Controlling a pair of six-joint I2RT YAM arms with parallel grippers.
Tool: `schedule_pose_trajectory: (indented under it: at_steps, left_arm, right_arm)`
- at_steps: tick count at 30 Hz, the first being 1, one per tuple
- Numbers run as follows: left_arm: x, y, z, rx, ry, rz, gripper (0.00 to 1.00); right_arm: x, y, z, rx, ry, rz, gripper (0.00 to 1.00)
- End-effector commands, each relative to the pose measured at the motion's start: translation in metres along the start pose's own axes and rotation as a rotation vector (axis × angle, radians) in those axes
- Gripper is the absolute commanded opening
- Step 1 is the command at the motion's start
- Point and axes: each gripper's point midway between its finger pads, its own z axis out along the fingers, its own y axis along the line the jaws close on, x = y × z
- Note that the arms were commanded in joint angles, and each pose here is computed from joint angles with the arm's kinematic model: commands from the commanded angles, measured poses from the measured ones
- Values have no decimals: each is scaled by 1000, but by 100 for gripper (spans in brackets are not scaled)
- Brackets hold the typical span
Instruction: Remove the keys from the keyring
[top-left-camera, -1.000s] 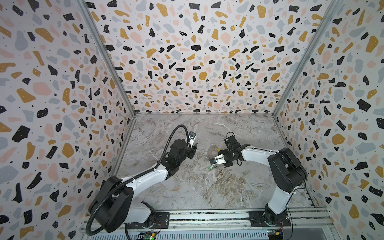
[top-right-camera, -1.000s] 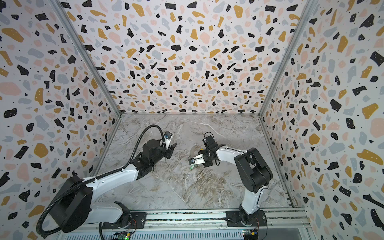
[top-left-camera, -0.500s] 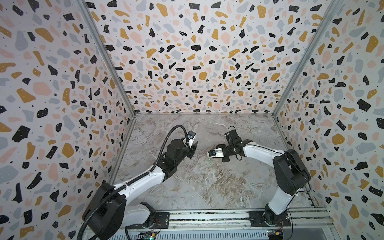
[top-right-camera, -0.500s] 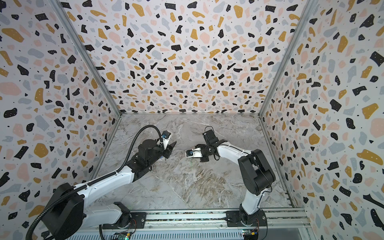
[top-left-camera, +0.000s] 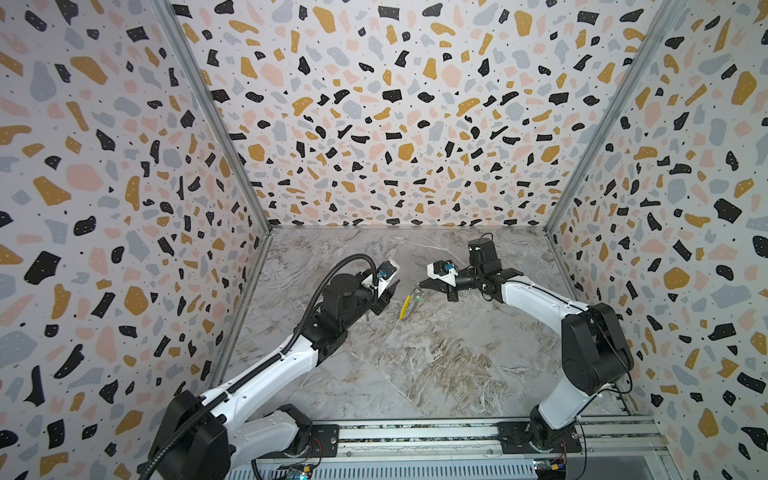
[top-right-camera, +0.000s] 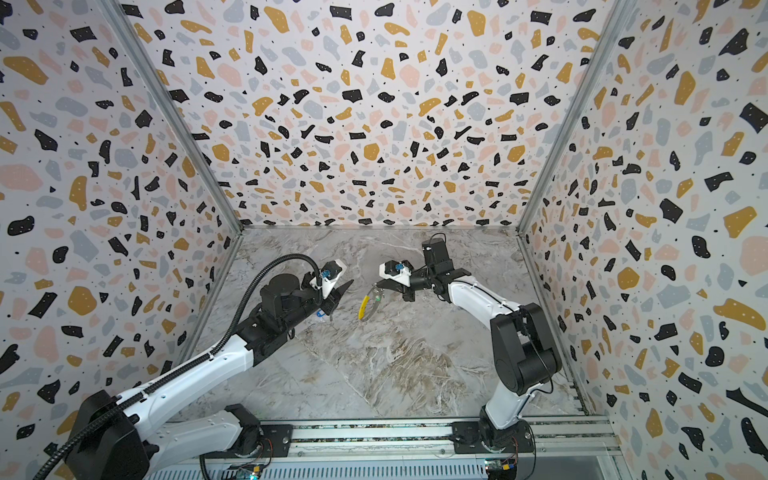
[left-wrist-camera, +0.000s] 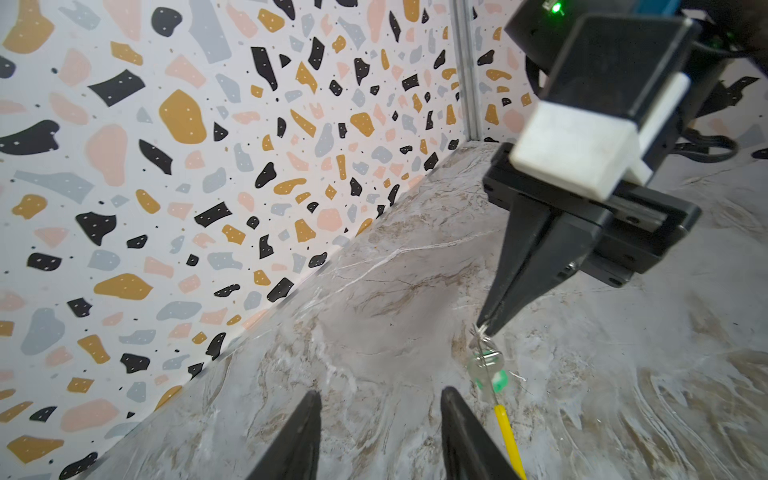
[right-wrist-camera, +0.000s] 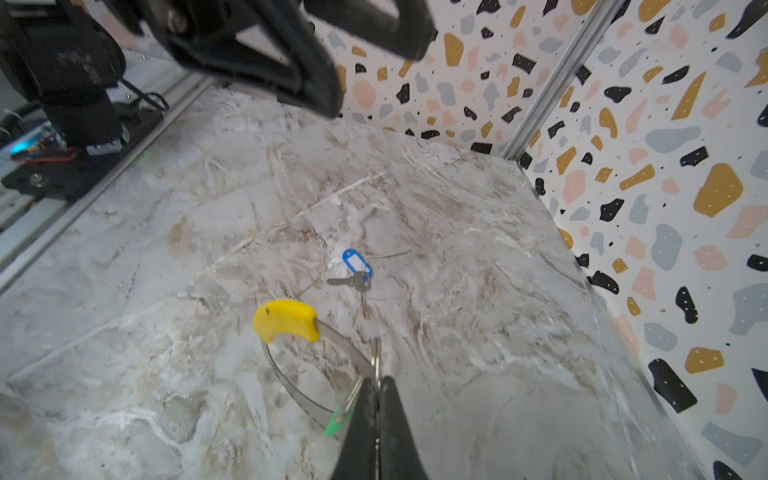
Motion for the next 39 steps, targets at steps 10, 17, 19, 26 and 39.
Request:
schedule_pose_trajectory:
  at_steps: [10, 17, 19, 26, 39]
  left_arm:
    - [-29, -11, -1, 110, -51, 103, 45]
    - [-44, -27, -2, 227, -88, 117, 38]
    - [-47, -30, -3, 241, -98, 122, 35]
    - [-50, -26, 1, 229, -102, 132, 28]
    - [-59, -31, 6, 228, -83, 209, 24]
  right_arm:
    - [-85, 5, -28, -52, -235, -37, 0]
    - [-90, 10, -32, -70, -245, -29, 0]
    - [-92, 12, -33, -75, -248, -29, 0]
    - [-95, 15, -34, -86, -250, -22, 0]
    - [-93, 17, -33, -93, -218, -3, 0]
